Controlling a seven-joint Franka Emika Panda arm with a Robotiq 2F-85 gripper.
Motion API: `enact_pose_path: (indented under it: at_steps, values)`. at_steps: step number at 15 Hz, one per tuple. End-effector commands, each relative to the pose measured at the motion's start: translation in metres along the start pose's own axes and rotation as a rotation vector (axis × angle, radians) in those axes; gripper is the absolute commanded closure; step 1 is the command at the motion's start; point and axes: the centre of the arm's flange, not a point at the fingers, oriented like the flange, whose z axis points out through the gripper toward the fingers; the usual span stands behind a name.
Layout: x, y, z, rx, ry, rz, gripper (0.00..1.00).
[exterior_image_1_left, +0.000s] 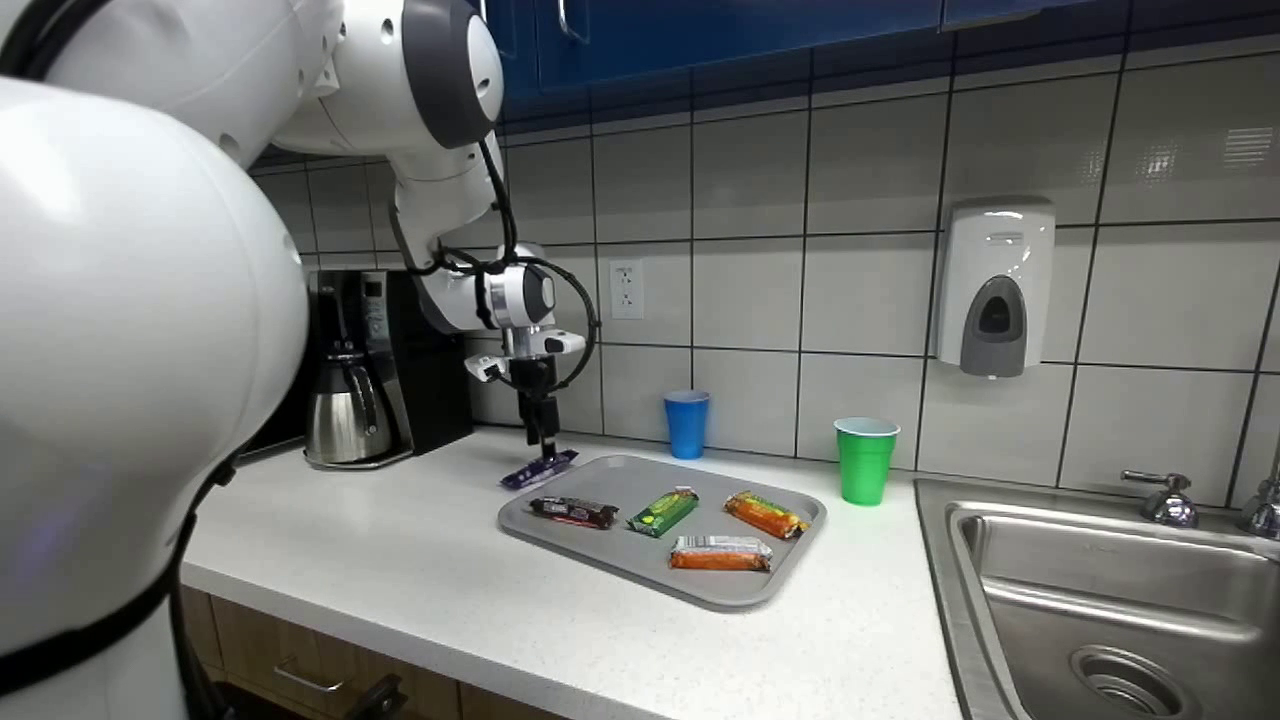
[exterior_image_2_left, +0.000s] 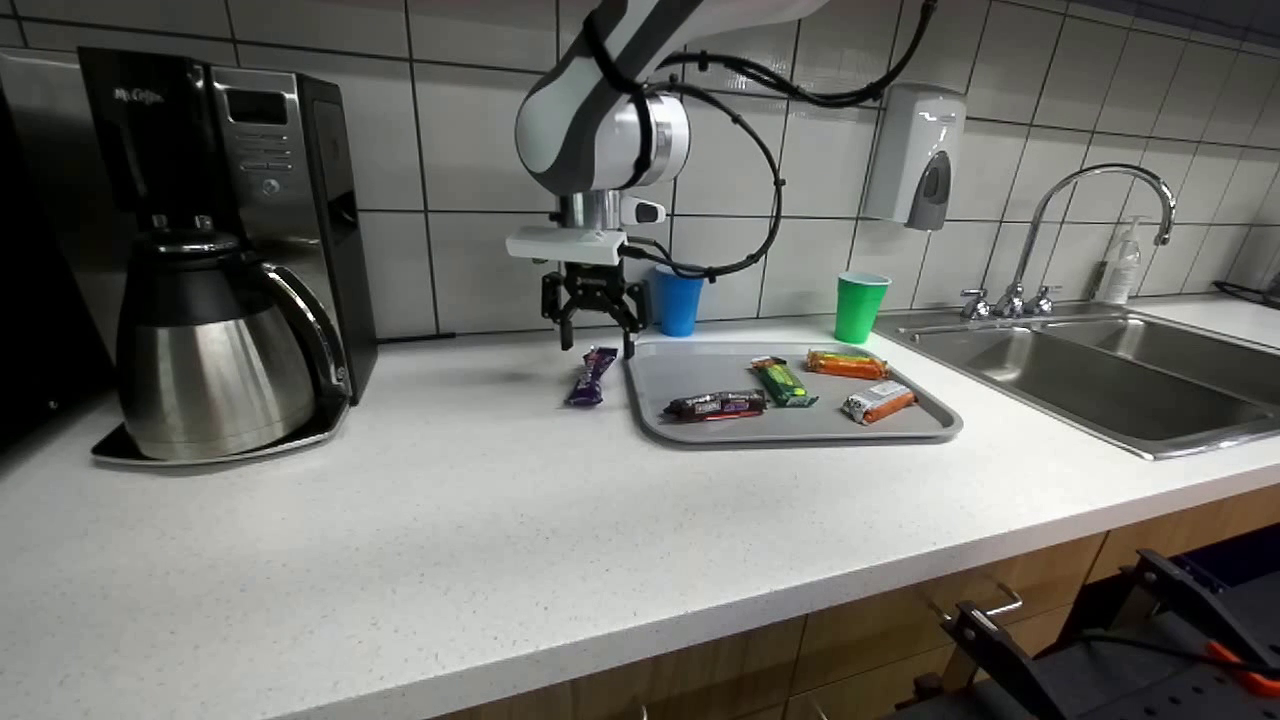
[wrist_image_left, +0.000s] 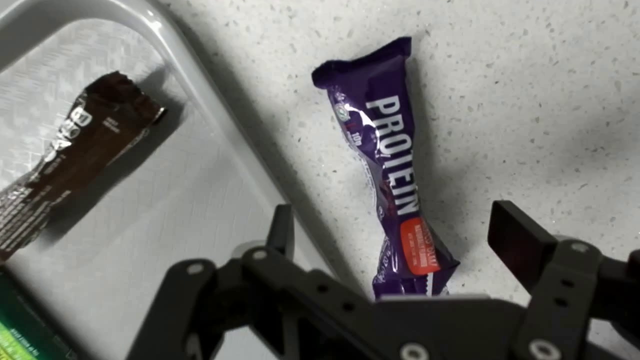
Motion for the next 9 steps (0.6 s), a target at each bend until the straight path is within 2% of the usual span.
enact_pose_path:
  at_steps: [1, 9]
  values:
    - [-0.001, 0.019, -0.018, 0.021, 0.006, -0.004, 0.0]
    - [-0.003, 0.06, -0.033, -0.003, 0.001, 0.032, 0.0]
